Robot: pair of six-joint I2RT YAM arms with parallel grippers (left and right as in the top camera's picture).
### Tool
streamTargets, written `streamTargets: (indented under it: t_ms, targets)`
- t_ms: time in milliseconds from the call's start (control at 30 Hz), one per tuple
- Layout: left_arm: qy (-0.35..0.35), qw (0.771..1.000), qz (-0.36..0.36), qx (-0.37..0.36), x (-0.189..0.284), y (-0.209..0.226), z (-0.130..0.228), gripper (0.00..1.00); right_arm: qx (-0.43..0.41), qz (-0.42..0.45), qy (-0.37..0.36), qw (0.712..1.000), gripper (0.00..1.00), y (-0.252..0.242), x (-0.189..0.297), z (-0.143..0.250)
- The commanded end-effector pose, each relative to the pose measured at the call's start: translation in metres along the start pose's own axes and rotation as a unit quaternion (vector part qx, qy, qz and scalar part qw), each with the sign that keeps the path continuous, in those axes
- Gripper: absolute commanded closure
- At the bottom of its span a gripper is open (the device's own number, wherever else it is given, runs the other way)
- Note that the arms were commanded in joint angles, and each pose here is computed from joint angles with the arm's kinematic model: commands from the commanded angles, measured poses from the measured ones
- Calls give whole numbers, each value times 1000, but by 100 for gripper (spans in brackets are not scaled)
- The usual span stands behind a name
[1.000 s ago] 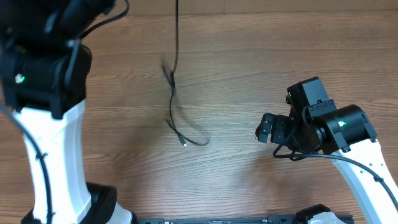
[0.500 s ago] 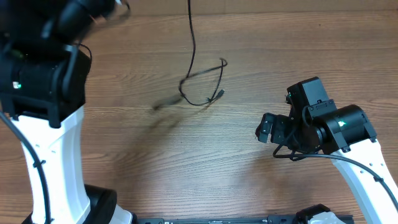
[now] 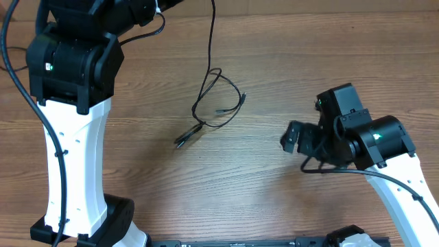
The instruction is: Untangle cables
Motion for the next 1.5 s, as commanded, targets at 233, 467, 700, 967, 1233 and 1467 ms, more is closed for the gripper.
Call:
streamTargets:
  t_ms: [233, 467, 700, 967, 1233, 1467]
  targets:
    - [-3, 987, 148, 68, 18, -59, -10, 96, 20, -180, -54, 982, 0, 47, 15, -28]
    - [52, 984, 147, 84, 12, -62, 11, 96, -5, -269, -118, 956, 0, 73, 24, -63]
    - [49, 985, 149, 76, 12, -63, 10, 96, -146, -272, -120, 944, 0, 67, 21, -82]
    - [65, 983, 155, 74, 11, -66, 16, 96, -131, -346, -60, 927, 3, 90, 2, -95]
    - [78, 983, 148, 72, 10, -62, 20, 96, -126, -359, -34, 924, 19, 96, -18, -103]
    - [81, 983, 149, 72, 10, -63, 21, 96, -135, -347, -16, 928, 47, 95, -36, -106]
Point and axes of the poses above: each gripper's point midway between its finger pads, its own x axis back along the fingers, its own y axis along the line the jaws close on, z = x × y, the point moved 7 cm from there along x, back along the fingers, and after that the axes turned 5 degrees about x, right-handed, at the moved point
